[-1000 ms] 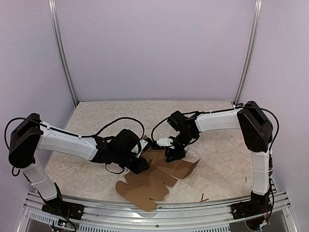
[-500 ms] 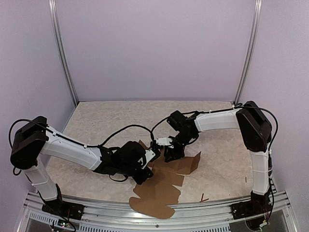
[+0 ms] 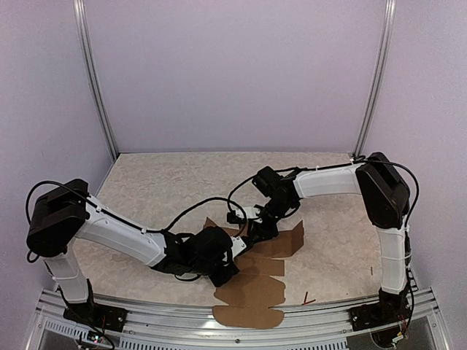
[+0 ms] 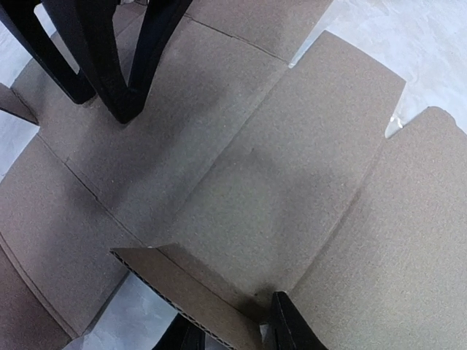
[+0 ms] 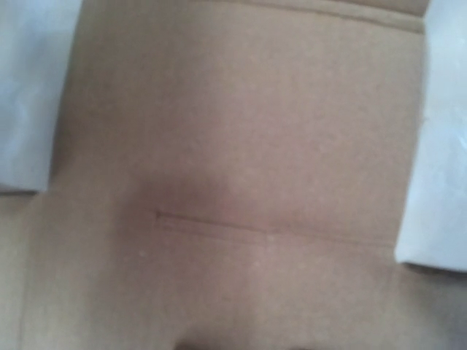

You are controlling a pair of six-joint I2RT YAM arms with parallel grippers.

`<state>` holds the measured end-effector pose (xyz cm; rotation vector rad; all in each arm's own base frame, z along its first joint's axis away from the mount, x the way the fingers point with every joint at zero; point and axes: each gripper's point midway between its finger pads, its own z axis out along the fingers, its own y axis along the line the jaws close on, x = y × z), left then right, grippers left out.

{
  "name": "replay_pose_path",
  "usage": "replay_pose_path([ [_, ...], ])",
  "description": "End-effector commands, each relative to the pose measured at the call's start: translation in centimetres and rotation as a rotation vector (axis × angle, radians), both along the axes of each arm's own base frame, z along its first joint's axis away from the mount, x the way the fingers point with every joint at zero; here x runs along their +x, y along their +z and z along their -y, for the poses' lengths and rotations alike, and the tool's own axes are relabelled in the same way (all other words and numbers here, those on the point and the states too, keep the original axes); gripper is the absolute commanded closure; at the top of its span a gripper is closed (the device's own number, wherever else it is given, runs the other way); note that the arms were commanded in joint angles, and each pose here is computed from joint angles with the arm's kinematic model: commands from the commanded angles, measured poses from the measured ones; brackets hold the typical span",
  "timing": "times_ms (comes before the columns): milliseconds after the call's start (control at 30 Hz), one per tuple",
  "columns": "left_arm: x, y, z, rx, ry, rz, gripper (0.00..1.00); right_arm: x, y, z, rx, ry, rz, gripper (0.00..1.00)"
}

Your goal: Fold the paper box

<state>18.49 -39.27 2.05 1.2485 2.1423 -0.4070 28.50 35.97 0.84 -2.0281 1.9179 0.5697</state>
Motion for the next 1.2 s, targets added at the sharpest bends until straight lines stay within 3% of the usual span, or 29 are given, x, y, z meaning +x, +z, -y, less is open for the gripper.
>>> replay_pose_path([
  [0, 0.2, 1.2, 1.5, -0.021, -0.025, 0.075, 0.68, -4.8, -9.1, 7.0, -0.335, -0.037, -0.202, 0.65],
  [300, -0.9, 3.2, 0.2, -0.024, -0.05, 0.068, 0.57, -4.7, -9.2, 7.2, -0.338, -0.041, -0.204, 0.65],
  [467, -2.4, 2.3, -1.2, 0.001, -0.133, -0.025, 0.6, -4.7, -9.2, 7.2, -0.34, -0.041, -0.207, 0.66],
  [667, -2.5, 1.5, -2.5, 0.042, -0.184, -0.044, 0.59, -4.8, -9.2, 7.3, -0.342, -0.042, -0.211, 0.66],
  [900, -3.1, 1.9, -3.1, 0.04, -0.254, -0.049, 0.65, -4.9, -9.3, 7.3, -0.342, -0.038, -0.219, 0.66],
  [1167, -1.6, 1.8, -3.4, 0.102, -0.293, 0.077, 0.75, -5.0, -9.3, 7.3, -0.34, -0.037, -0.226, 0.67],
])
